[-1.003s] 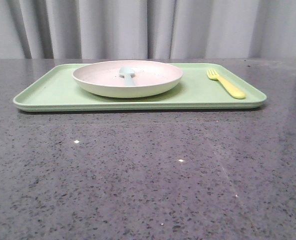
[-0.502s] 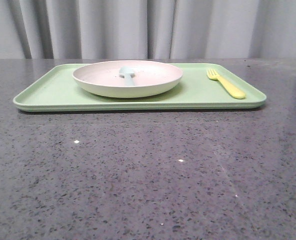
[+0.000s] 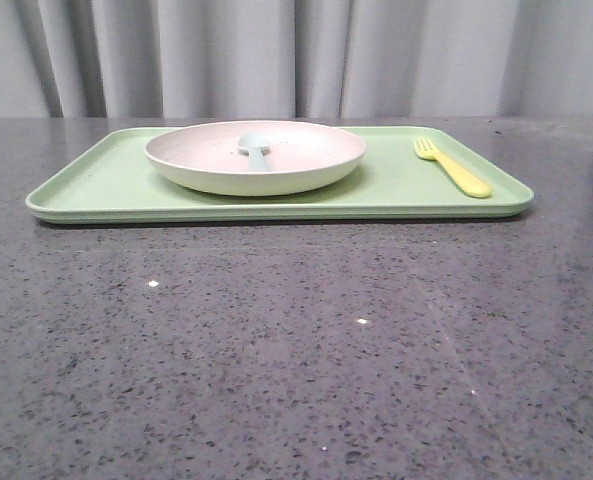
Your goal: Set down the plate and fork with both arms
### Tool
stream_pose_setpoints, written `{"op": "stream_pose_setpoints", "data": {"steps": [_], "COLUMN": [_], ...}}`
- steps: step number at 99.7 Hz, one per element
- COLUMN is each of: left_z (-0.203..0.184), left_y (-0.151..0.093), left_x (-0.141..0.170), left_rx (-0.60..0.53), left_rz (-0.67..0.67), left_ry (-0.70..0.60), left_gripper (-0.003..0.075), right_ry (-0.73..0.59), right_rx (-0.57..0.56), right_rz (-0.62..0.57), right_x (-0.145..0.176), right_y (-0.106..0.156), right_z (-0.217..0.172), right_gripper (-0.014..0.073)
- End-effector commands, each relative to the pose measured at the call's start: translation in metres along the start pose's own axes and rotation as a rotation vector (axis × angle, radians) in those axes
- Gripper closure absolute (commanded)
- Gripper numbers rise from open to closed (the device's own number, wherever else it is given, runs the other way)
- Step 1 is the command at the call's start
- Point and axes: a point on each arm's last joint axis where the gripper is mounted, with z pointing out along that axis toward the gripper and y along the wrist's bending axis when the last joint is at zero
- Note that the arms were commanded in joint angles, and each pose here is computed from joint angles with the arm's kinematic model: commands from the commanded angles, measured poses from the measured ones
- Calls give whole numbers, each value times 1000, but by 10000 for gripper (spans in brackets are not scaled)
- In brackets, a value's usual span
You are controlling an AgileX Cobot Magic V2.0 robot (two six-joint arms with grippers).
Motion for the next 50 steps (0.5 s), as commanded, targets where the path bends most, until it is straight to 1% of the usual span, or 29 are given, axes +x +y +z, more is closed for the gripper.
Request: {"op": "stream_pose_setpoints", "data": {"steps": [1,38,50], "left_z": [-2,-3,-3], "left_y": [1,5,7], "left_x": [-9,43,58], "left_rx": [-9,-13,-14], "left_rz": [7,6,8], "left_ry": [-184,-167,-188], "left_gripper": [741,741,741], "right_ry": [-82,-82,-82], "right_rx": [-4,-4,-4], "right_rz": [-16,-16,-16], "right_x": [-12,-12,-12], "right_y": [1,1,1], "right_z": [-3,-3,-3], "right_gripper": [663,663,663]}}
